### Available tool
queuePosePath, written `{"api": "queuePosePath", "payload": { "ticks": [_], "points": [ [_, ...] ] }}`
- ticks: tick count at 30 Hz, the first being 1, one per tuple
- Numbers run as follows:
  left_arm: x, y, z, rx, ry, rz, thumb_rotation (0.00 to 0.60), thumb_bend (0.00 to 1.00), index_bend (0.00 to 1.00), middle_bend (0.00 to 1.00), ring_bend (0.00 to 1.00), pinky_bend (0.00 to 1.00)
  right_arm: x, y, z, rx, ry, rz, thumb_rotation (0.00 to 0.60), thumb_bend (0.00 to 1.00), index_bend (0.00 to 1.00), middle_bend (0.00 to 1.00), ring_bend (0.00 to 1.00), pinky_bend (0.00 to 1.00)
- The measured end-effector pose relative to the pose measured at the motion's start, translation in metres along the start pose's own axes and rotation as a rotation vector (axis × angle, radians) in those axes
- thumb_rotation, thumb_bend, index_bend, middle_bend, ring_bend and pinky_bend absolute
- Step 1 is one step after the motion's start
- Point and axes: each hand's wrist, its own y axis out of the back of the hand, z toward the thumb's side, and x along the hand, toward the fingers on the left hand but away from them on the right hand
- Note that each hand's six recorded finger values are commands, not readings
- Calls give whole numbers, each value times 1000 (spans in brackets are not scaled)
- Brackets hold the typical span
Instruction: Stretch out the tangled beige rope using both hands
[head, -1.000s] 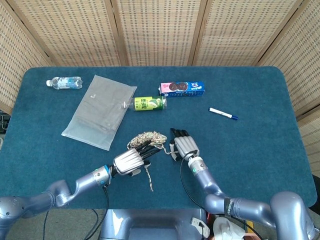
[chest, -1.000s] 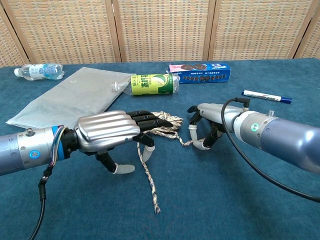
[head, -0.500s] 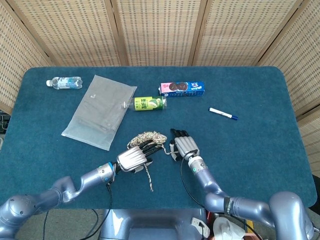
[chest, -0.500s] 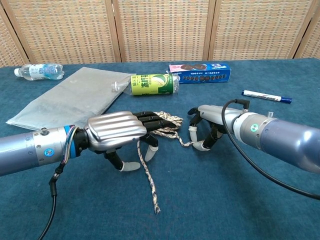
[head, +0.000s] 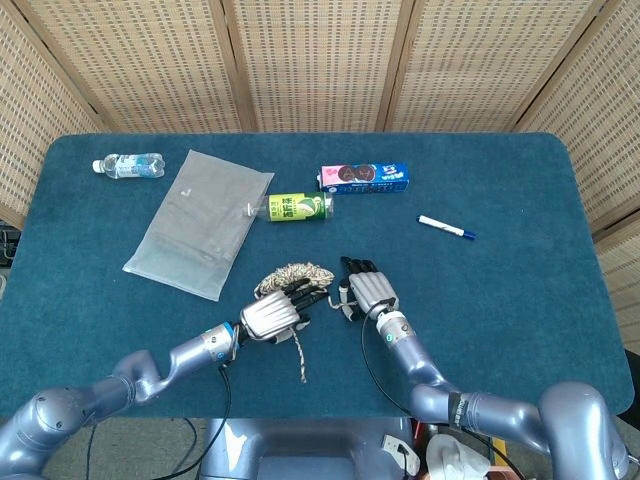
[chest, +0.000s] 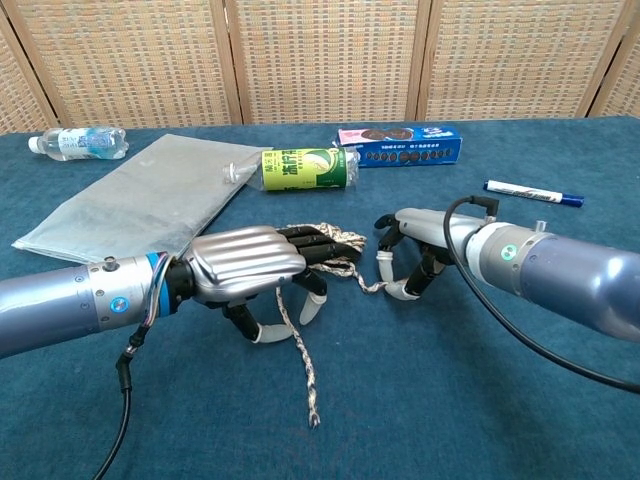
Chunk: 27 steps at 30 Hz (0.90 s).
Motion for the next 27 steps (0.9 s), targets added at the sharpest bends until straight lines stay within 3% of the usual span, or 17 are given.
{"api": "queuePosePath", "payload": {
  "ticks": [8,18,27],
  "points": [
    [5,-1,1,5,5,-11,600,402,536,0,0,0,0,2,0,-1,1,-1,600,462,655,0,0,0],
    [4,-4,0,-42,28,-14,600,433,652,0,0,0,0,3,1,-2,2,-7,600,462,655,0,0,0],
    [4,-2,0,-40,34,-9,600,476,689,0,0,0,1,4,1,-1,2,-11,600,462,657,0,0,0]
  ]
}}
